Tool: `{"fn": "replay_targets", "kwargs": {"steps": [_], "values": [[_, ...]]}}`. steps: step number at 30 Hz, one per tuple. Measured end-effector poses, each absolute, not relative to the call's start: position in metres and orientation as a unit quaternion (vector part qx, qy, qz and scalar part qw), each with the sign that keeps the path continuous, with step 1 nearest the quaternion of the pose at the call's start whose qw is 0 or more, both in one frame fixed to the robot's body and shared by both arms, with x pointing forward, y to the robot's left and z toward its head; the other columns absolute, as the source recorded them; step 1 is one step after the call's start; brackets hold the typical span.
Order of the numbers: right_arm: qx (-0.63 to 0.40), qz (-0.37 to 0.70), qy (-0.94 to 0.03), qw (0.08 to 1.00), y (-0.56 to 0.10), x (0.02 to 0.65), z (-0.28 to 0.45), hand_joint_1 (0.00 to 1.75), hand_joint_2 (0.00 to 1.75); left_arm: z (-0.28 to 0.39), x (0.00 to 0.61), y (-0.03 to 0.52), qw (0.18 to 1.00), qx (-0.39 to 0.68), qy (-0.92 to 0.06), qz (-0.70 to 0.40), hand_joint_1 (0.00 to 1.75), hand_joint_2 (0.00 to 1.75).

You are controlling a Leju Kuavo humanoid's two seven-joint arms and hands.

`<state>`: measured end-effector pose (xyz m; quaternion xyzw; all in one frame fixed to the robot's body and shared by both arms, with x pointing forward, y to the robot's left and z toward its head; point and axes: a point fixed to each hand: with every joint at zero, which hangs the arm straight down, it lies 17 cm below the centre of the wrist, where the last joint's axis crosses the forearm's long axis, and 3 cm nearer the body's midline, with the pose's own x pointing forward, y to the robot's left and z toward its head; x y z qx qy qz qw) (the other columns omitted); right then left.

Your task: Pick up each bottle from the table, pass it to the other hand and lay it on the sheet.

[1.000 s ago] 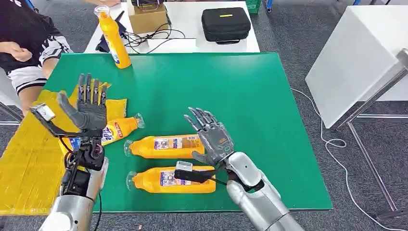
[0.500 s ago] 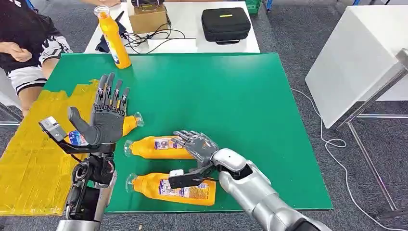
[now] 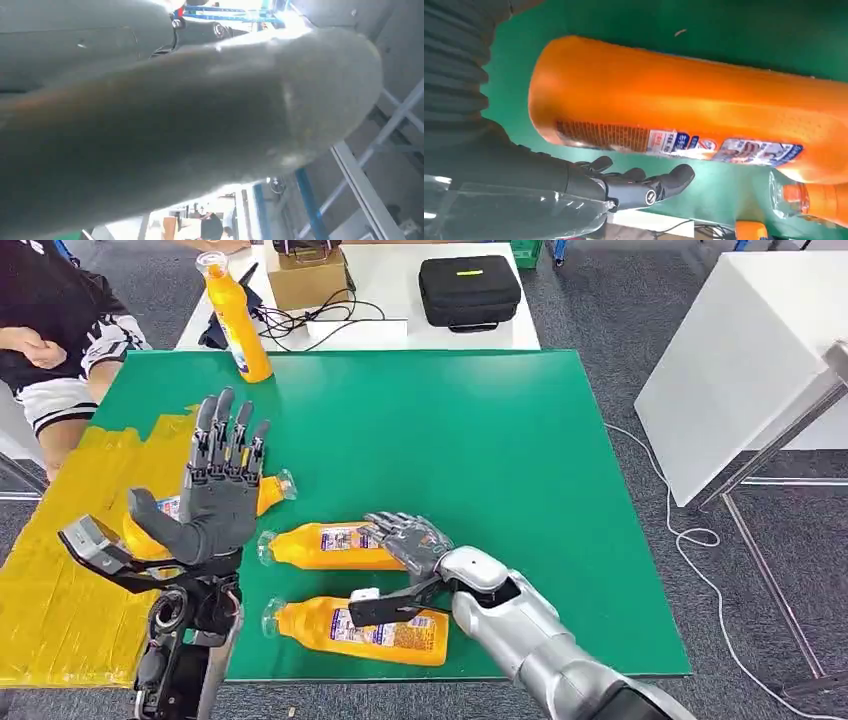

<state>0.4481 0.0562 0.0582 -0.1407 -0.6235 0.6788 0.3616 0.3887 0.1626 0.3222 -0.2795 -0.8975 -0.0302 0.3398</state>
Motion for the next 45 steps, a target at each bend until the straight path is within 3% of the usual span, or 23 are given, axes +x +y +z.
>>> {"fn": "replay_targets", "kwargs": {"steps": [15, 16, 17, 18, 45], "values": [[-0.218, 0.707, -0.545, 0.394, 0.027, 0.472, 0.036, 0.00, 1.75, 0.323, 0.371, 0.147, 0.344, -0.277, -0.896, -0.055, 0.00, 0.00], [-0.222, 0.707, -0.542, 0.397, 0.025, 0.474, 0.036, 0.31, 1.75, 0.323, 0.371, 0.146, 0.345, -0.277, -0.895, -0.056, 0.00, 0.00], [-0.229, 0.707, -0.537, 0.399, 0.022, 0.476, 0.035, 1.17, 1.75, 0.323, 0.371, 0.144, 0.346, -0.277, -0.895, -0.055, 0.00, 0.00], [-0.236, 0.707, -0.532, 0.402, 0.019, 0.477, 0.034, 1.69, 1.75, 0.324, 0.370, 0.142, 0.345, -0.279, -0.894, -0.057, 0.00, 0.00], [-0.300, 0.696, -0.511, 0.405, -0.008, 0.487, 0.024, 1.75, 1.75, 0.323, 0.343, 0.132, 0.340, -0.263, -0.902, -0.046, 0.00, 0.00]]}}
